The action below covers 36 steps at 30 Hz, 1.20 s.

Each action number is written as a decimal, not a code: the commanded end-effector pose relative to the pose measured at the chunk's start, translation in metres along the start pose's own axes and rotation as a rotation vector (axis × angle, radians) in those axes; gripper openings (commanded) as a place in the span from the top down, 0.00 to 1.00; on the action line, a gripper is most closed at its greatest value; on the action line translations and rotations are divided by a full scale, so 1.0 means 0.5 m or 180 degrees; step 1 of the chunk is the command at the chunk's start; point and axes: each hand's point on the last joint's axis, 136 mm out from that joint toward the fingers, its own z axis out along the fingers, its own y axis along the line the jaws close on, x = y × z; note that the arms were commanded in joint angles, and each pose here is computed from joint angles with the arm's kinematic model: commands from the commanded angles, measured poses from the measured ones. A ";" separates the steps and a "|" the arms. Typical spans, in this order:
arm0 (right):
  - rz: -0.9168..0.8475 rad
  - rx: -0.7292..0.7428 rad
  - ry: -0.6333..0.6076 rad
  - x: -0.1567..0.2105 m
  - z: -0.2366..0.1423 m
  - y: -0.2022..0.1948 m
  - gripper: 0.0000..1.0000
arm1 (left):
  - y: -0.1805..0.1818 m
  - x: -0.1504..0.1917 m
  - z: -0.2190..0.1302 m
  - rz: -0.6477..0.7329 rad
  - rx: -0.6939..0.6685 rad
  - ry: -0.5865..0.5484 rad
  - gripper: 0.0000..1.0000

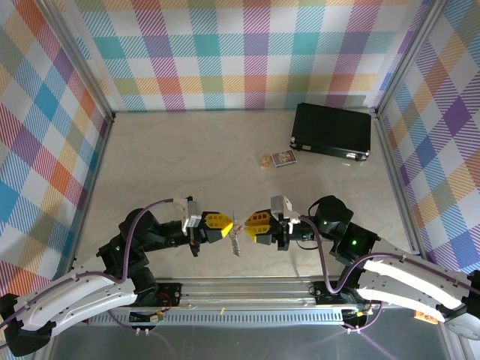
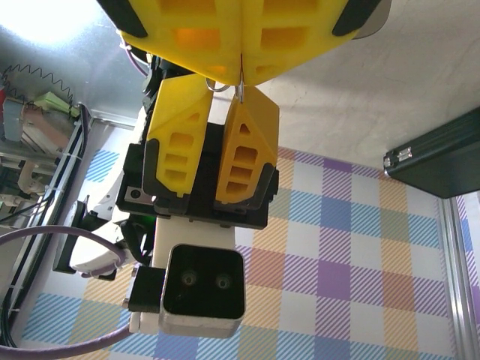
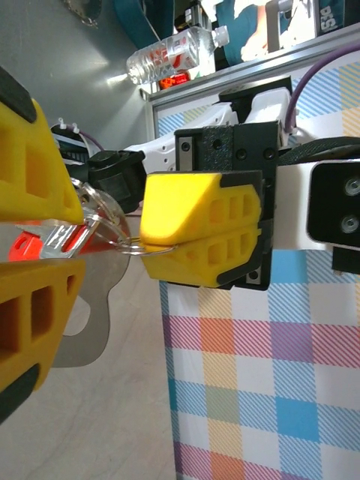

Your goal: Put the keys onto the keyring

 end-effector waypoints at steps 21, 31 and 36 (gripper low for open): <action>0.0010 -0.0356 -0.0167 -0.044 0.028 0.024 0.82 | -0.016 -0.018 0.001 0.0042 0.0139 -0.0163 1.00; -0.0005 -0.0347 -0.0182 -0.047 0.031 0.022 0.82 | -0.020 -0.015 0.003 0.0030 0.0178 -0.0142 1.00; -0.0009 -0.0317 -0.0178 -0.047 0.030 0.019 0.83 | -0.021 -0.012 0.003 0.0020 0.0195 -0.0131 1.00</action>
